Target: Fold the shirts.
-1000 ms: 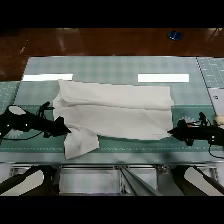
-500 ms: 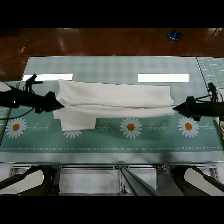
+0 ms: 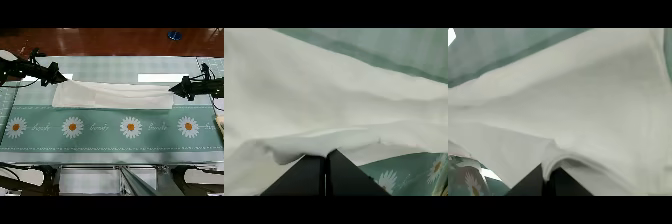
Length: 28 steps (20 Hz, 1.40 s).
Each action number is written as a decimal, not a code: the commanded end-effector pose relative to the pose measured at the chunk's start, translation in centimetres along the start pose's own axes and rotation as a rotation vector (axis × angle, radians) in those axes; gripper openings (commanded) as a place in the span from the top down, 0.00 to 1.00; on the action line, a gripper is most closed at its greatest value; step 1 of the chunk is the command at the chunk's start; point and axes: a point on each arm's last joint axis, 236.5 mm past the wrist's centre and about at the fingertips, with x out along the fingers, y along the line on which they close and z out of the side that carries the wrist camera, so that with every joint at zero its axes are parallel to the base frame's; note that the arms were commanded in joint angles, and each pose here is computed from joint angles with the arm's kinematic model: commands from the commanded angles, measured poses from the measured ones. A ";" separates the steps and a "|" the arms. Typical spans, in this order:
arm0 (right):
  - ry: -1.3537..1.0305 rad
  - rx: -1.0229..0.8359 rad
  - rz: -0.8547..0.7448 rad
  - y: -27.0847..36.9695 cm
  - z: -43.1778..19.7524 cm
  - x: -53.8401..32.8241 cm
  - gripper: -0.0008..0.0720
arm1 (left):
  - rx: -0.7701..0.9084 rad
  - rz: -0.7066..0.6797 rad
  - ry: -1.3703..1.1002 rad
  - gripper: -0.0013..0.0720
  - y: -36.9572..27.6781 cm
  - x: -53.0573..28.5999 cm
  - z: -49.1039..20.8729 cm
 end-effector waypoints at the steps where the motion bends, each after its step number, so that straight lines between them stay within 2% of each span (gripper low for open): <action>1: -0.013 0.027 -0.008 -0.8 2.7 1.7 0.96 | -0.039 0.012 0.050 0.95 1.3 2.0 1.0; 3: -0.047 0.056 -0.025 -1.9 3.9 2.4 0.96 | -0.060 0.016 0.076 0.95 2.3 3.1 0.7; 4: -0.067 0.061 -0.035 -2.4 4.5 2.6 0.82 | -0.068 0.018 0.085 0.90 2.7 3.6 0.6; 5: -0.086 0.064 -0.044 -2.8 5.0 2.7 0.46 | -0.074 0.018 0.093 0.67 2.9 3.8 0.5; 6: -0.094 0.059 -0.043 -2.8 5.2 2.7 0.42 | -0.074 0.012 0.119 0.29 2.8 3.8 0.0; 8: -0.078 -0.002 -0.068 -2.9 5.6 0.1 0.42 | 0.027 0.013 0.153 0.29 3.3 1.6 -0.2; 11: -0.090 -0.010 -0.196 -5.7 5.7 -5.8 0.42 | 0.011 0.036 0.129 0.29 5.3 -5.0 1.2; 13: -0.074 0.004 -0.315 -8.8 4.5 -8.3 0.42 | -0.089 0.087 0.009 0.29 6.2 -9.0 2.4; 15: -0.054 0.031 -0.356 -10.6 3.5 -8.0 0.42 | -0.052 0.144 -0.175 0.29 5.1 -12.0 3.8; 20: -0.055 0.149 -0.138 -9.6 3.3 -1.7 0.42 | 0.213 0.129 -0.491 0.29 -3.9 -13.7 -0.7; 23: 0.048 0.122 -0.104 -8.7 1.6 2.7 0.42 | 0.307 0.099 -0.433 0.29 -6.3 -10.8 -5.6; 27: 0.144 0.092 -0.055 -6.4 -0.5 7.1 0.42 | 0.362 0.077 -0.333 0.29 -8.0 -7.1 -7.9; 28: 0.158 0.076 -0.056 -5.9 -0.9 7.8 0.51 | 0.374 0.072 -0.309 0.29 -8.3 -6.2 -8.3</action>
